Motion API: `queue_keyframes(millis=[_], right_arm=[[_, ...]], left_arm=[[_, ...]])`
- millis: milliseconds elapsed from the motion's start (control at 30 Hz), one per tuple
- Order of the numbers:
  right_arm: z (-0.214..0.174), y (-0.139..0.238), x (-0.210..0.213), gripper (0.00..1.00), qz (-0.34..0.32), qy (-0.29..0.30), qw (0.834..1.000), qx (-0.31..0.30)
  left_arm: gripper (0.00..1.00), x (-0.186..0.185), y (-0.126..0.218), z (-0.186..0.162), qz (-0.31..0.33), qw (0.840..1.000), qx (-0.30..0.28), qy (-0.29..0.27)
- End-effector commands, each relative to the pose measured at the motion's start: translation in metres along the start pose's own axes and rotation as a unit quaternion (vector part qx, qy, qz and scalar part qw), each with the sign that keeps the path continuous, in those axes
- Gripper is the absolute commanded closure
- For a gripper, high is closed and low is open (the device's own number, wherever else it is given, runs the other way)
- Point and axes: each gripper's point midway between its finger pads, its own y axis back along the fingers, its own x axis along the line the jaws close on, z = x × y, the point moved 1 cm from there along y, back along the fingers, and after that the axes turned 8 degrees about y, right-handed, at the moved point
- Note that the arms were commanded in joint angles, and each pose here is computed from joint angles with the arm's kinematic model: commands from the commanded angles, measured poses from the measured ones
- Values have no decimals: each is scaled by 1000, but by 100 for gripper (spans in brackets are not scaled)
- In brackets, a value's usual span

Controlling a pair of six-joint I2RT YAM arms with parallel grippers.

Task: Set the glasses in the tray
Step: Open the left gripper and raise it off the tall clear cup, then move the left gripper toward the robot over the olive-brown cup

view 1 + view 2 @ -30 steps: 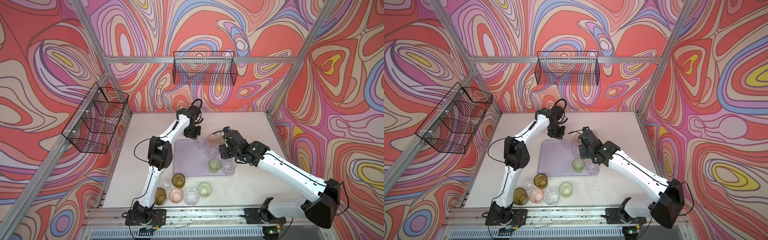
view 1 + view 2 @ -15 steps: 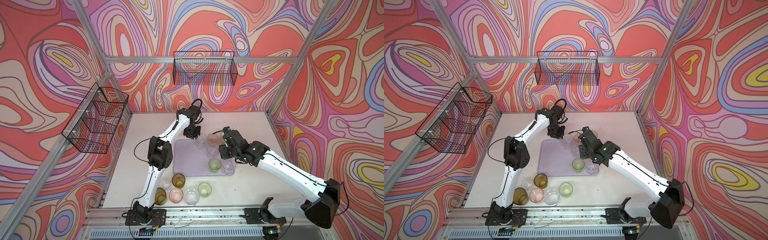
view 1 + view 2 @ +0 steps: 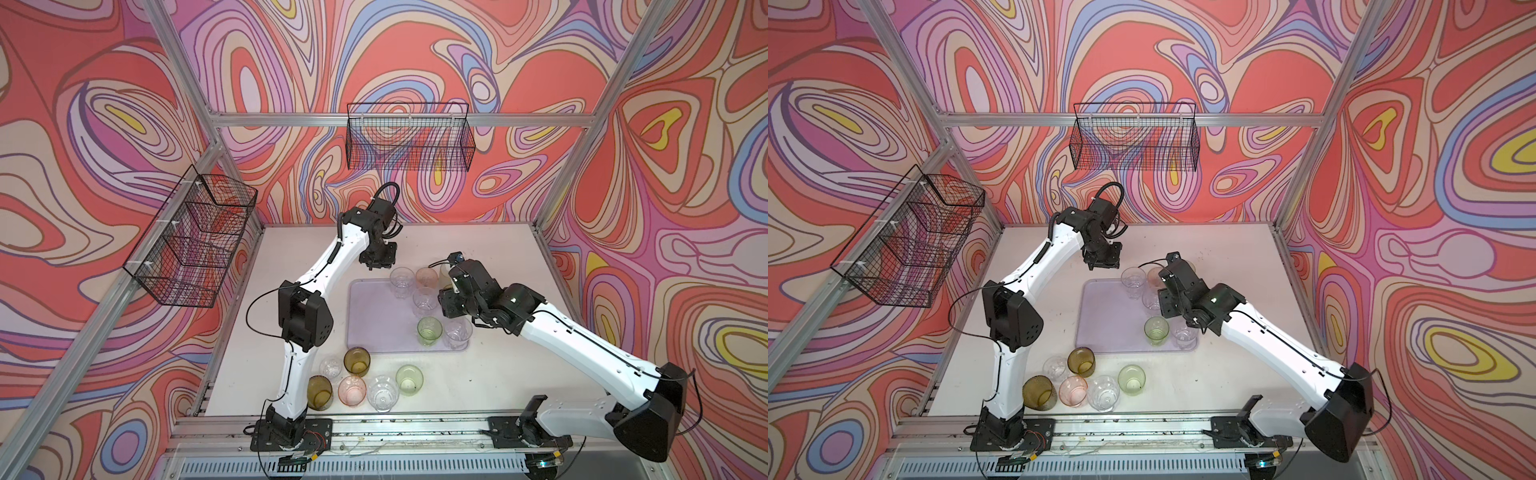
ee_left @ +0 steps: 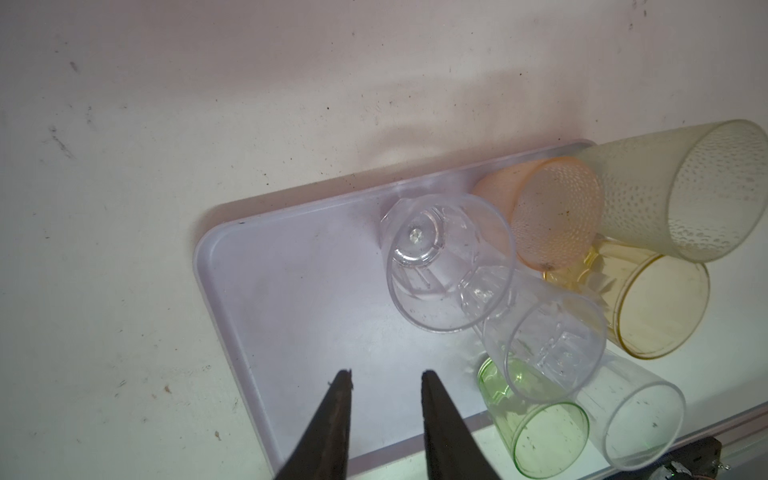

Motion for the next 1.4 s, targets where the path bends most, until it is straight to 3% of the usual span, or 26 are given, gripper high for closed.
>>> queue_keyframes(millis=[0, 733, 1367], right_arm=[[3, 0, -1, 39, 2, 0, 1000, -10], [9, 0, 2, 39, 8, 6, 1000, -18], [12, -5, 7, 38, 15, 7, 1000, -13]], left_arm=[[66, 13, 17, -18, 23, 1000, 8, -16], [65, 62, 60, -103, 48, 997, 33, -48], [65, 102, 51, -195, 56, 992, 115, 10]])
